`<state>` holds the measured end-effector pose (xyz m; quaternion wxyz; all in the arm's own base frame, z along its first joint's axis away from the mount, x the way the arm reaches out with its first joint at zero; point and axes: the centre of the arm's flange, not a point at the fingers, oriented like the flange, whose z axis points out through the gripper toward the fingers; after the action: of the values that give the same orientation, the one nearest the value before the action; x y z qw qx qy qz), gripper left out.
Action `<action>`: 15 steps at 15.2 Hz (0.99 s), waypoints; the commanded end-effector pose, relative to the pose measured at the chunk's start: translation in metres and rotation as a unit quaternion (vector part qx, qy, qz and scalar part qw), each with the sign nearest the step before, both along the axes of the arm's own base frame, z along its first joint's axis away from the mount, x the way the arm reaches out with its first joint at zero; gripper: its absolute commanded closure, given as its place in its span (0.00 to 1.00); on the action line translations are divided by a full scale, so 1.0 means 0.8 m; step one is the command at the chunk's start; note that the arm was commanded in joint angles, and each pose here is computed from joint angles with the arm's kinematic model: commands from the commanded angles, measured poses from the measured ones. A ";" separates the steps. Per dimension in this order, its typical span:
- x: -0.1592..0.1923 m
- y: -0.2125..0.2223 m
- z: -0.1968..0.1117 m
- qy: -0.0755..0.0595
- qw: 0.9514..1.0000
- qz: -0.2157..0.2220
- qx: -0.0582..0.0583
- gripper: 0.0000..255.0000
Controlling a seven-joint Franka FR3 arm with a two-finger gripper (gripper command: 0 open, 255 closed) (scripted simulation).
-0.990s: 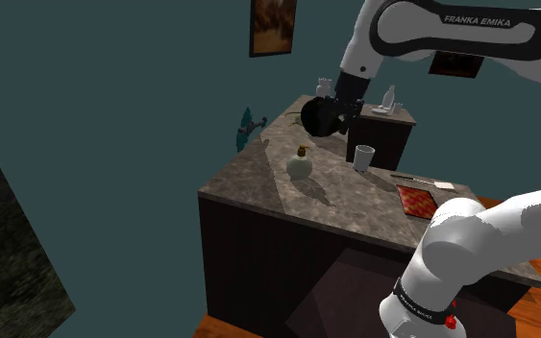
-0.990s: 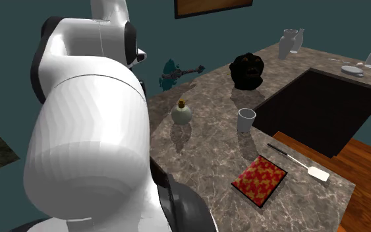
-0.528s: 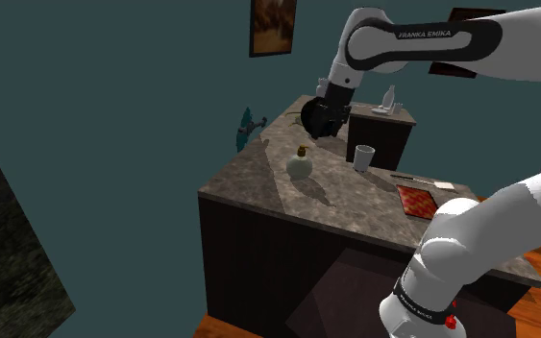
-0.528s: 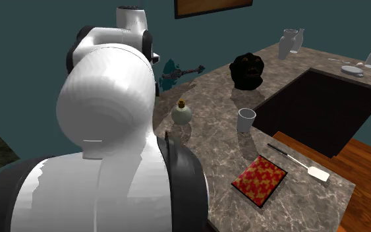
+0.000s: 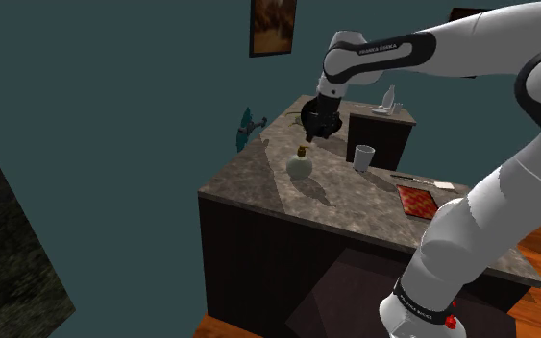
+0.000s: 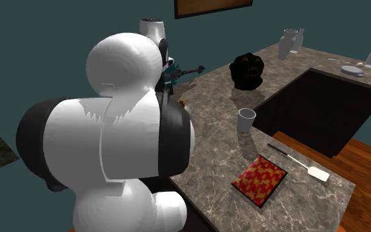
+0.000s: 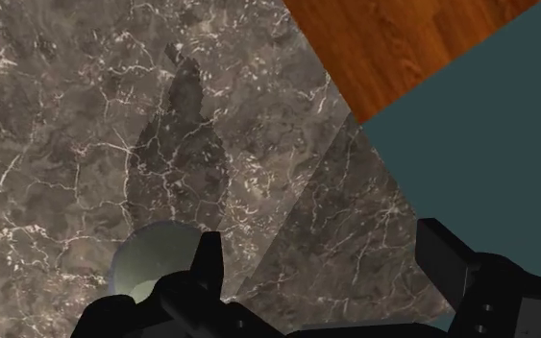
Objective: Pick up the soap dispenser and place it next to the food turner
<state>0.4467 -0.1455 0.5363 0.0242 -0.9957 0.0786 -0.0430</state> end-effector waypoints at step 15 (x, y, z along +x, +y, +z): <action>0.170 -0.164 -0.122 0.028 0.999 0.020 -0.028 0.00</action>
<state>0.5715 -0.2696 0.4456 -0.0035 -0.9980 0.0604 -0.0188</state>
